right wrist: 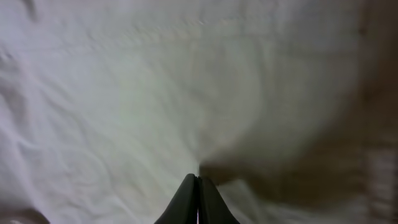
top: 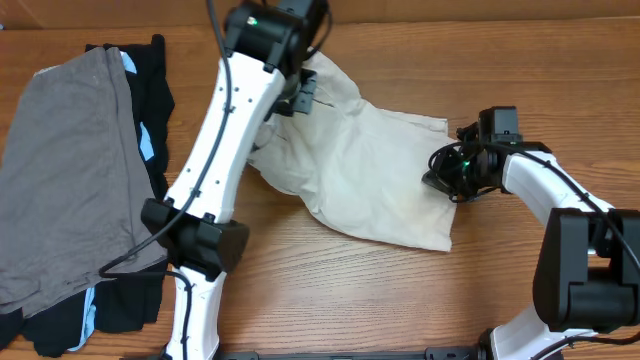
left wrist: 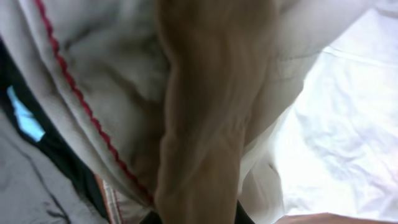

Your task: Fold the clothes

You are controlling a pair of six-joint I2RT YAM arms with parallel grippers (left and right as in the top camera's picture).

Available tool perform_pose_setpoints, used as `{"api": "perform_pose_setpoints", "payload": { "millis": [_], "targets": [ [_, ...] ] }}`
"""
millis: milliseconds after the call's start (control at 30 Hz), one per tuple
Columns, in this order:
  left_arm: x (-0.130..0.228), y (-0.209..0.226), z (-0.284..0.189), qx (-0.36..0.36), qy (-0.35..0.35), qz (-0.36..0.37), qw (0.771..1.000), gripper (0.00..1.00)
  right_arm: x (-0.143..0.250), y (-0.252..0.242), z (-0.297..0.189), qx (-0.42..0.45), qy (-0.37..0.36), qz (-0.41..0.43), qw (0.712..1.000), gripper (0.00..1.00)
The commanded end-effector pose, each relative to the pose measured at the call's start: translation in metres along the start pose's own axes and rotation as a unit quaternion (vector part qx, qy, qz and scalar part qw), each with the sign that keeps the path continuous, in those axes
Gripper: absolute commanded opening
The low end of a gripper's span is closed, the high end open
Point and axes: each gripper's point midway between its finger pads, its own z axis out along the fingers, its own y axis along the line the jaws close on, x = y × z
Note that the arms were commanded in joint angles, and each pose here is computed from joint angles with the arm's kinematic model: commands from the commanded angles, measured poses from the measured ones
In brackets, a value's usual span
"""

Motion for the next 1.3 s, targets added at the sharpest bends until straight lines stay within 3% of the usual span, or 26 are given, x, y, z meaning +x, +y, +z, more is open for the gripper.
{"api": "perform_pose_setpoints", "payload": {
  "millis": [0, 300, 633, 867, 1267],
  "targets": [
    [-0.011, 0.042, -0.016, -0.028, -0.031, -0.041, 0.998, 0.04, 0.000, -0.005, 0.003, 0.014, -0.005, 0.000, 1.000, 0.04],
    [-0.015, 0.042, -0.013, 0.021, -0.028, -0.036, 0.999, 0.04, 0.001, -0.007, 0.019, 0.008, -0.004, -0.009, 1.000, 0.04],
    [-0.020, 0.036, -0.014, 0.035, -0.038, -0.036, 0.998, 0.04, -0.025, 0.031, 0.017, -0.072, -0.053, -0.079, 0.993, 0.04],
    [-0.031, 0.017, -0.016, 0.069, -0.060, -0.033, 0.995, 0.04, -0.016, 0.024, 0.034, -0.049, -0.037, -0.116, 0.991, 0.04],
    [-0.033, -0.023, -0.008, 0.092, -0.059, -0.022, 0.994, 0.04, -0.007, 0.002, 0.061, -0.015, -0.009, -0.084, 0.996, 0.04]
  ]
}}
